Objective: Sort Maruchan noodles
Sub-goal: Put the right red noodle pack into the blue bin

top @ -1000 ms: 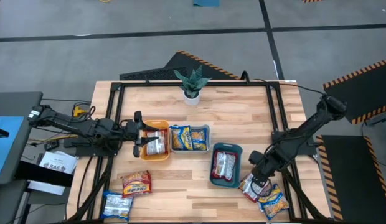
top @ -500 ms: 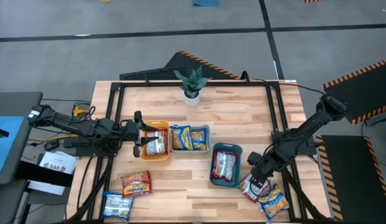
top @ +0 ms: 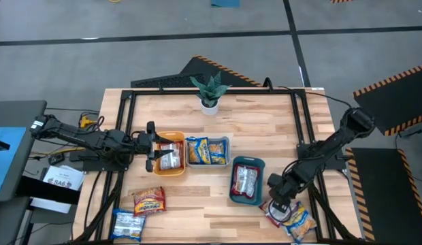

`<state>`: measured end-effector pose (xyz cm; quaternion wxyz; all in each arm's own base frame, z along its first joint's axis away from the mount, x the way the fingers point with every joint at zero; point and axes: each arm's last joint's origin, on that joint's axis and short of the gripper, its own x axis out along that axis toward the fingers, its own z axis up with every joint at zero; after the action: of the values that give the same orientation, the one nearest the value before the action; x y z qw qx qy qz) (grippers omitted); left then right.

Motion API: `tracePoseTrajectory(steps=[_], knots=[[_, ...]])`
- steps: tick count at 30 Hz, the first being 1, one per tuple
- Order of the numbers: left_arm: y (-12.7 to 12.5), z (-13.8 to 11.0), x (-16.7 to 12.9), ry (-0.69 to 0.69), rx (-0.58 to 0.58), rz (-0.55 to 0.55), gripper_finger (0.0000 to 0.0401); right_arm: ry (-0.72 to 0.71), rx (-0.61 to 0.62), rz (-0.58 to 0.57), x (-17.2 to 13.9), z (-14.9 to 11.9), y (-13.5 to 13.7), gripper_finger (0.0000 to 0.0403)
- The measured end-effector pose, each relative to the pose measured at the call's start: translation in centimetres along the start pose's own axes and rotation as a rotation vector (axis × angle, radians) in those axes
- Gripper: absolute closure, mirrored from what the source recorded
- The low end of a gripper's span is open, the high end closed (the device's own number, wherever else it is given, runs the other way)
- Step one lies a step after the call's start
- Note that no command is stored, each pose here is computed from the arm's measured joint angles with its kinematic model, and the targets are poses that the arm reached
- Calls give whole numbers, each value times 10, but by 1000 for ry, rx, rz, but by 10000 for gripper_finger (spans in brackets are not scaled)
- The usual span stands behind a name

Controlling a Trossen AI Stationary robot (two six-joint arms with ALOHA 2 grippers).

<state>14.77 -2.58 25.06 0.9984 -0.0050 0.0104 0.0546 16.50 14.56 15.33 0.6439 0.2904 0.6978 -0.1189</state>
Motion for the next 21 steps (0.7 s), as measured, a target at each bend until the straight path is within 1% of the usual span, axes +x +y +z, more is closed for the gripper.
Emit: tracePoseTrajectory(steps=[2,6,7,12,17,21], knots=[[0,0,0,-3,5,0,259,2,-22,-3,0,0,0,238],[0,0,0,-3,7,2,259,14,-66,-4,-3,0,-3,362],[0,0,0,-3,7,2,259,15,-69,5,-5,1,-4,381],[0,0,0,-4,8,6,259,26,-36,18,-25,0,-15,393],[0,1,0,-7,15,7,259,-6,-36,87,-67,-3,-15,396],[0,1,0,-8,21,8,259,-151,-94,186,-108,-7,-9,396]])
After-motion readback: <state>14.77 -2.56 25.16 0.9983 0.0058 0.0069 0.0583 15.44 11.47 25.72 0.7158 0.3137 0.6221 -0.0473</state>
